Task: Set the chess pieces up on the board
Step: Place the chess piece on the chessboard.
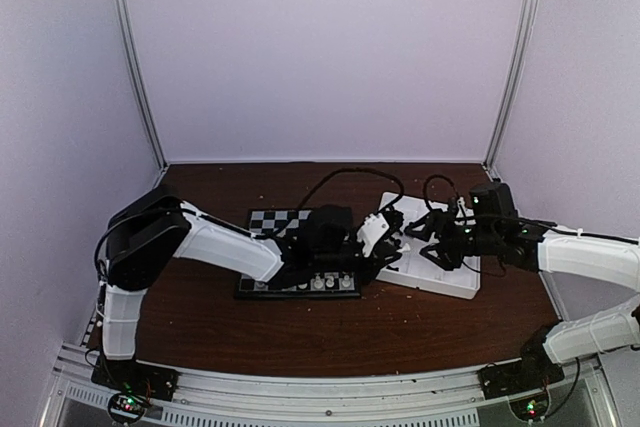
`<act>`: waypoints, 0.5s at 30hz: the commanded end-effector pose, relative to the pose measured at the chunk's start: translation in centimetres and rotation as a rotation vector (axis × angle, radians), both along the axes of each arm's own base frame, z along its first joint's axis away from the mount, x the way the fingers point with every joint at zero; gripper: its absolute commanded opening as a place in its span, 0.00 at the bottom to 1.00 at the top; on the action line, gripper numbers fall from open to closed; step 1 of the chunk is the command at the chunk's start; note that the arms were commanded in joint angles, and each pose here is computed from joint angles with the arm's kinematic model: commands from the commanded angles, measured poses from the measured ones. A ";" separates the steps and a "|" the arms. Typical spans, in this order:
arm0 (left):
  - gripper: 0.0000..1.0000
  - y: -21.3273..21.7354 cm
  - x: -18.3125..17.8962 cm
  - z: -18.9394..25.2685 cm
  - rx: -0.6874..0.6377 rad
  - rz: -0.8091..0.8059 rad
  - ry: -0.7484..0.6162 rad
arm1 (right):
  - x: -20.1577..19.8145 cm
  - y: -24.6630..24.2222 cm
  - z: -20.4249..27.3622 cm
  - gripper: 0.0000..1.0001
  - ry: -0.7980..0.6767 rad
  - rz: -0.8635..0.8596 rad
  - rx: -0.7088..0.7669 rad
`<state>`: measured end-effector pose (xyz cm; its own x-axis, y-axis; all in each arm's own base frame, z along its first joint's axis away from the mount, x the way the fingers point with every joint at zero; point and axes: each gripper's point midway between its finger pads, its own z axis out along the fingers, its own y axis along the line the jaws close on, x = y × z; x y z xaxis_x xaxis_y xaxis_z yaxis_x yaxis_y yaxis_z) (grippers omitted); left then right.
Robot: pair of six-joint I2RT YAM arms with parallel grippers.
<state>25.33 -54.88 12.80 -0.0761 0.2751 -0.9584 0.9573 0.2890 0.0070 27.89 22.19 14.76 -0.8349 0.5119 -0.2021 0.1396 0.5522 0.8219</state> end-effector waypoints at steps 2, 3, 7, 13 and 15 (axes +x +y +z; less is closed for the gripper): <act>0.00 4.3 0.5 2.3 0.128 0.121 -0.013 | 0.6 -2.0 3.2 0.83 -0.181 -0.004 -0.144; 0.00 5.4 0.4 2.2 0.165 0.145 -0.002 | 0.6 -2.6 3.7 0.84 -0.207 -0.017 -0.177; 0.00 10.9 0.5 2.2 0.359 0.289 0.051 | 0.9 -4.7 5.0 0.86 -0.288 -0.062 -0.286; 0.00 19.4 -0.8 3.0 0.555 0.493 0.194 | 2.0 -6.0 4.7 0.86 -0.346 -0.080 -0.410; 0.00 21.9 -1.3 3.4 0.573 0.567 0.245 | 2.6 -5.9 4.3 0.87 -0.364 -0.067 -0.434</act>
<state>24.87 -40.21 17.81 -0.3365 0.5475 -0.7662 0.7950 0.6013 0.0806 29.27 17.42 19.65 -0.6784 0.4317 -0.5945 -0.0539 0.7777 0.6263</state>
